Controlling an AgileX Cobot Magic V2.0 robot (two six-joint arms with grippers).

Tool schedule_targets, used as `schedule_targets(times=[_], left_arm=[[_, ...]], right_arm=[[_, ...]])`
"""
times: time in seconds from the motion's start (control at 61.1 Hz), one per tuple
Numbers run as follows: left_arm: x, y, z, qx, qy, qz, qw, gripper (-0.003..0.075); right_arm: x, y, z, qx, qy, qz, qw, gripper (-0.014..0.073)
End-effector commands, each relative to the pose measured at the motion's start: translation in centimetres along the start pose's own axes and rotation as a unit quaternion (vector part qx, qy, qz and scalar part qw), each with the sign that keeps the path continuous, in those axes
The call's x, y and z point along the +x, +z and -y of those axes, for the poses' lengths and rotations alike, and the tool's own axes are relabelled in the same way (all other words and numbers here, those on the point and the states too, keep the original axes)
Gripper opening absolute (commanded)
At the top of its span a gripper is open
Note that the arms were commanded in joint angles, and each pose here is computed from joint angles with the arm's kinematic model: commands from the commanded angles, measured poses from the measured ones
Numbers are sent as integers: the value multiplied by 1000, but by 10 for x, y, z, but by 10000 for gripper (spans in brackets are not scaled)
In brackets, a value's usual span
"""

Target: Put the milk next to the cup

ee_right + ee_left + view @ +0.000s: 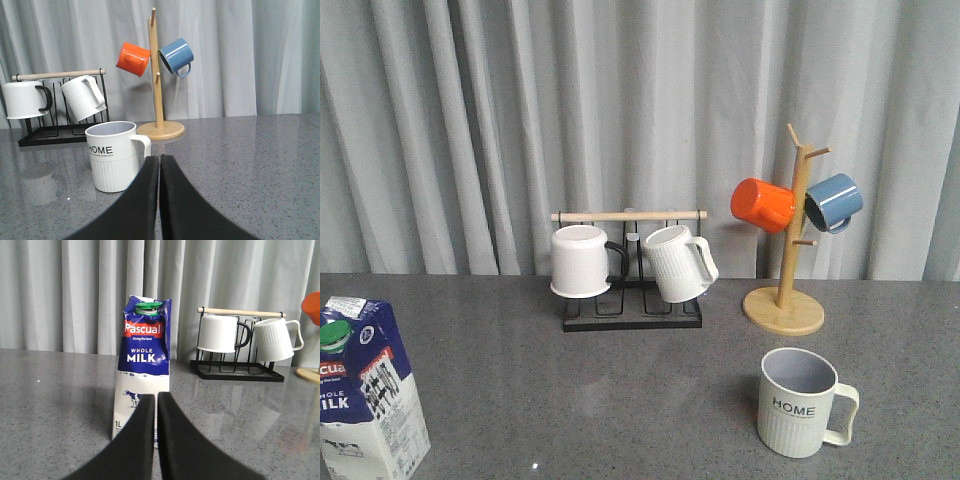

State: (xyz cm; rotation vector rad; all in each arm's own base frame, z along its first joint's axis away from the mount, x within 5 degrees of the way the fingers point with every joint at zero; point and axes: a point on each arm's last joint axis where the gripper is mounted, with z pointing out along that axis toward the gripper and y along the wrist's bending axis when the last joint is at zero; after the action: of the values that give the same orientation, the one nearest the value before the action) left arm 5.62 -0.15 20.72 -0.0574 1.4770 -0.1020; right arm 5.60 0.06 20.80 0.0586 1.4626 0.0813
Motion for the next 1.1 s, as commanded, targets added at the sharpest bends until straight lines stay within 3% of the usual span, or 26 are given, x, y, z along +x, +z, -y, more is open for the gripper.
schedule_targets(times=[0.0,0.867,1.08], left_arm=[[0,-1,1,10,-5,29,1000,-8],[0,-1,1,11,-5,30,999,-8],[-7,-1,3,23,-47,63,997,-8]], right_arm=[[-4,-1,0,-1,-7,36,999,-5],[-4,-1,0,-1,-7,36,999,-5],[-5,-1,0,-1,-7,38,999,-5]])
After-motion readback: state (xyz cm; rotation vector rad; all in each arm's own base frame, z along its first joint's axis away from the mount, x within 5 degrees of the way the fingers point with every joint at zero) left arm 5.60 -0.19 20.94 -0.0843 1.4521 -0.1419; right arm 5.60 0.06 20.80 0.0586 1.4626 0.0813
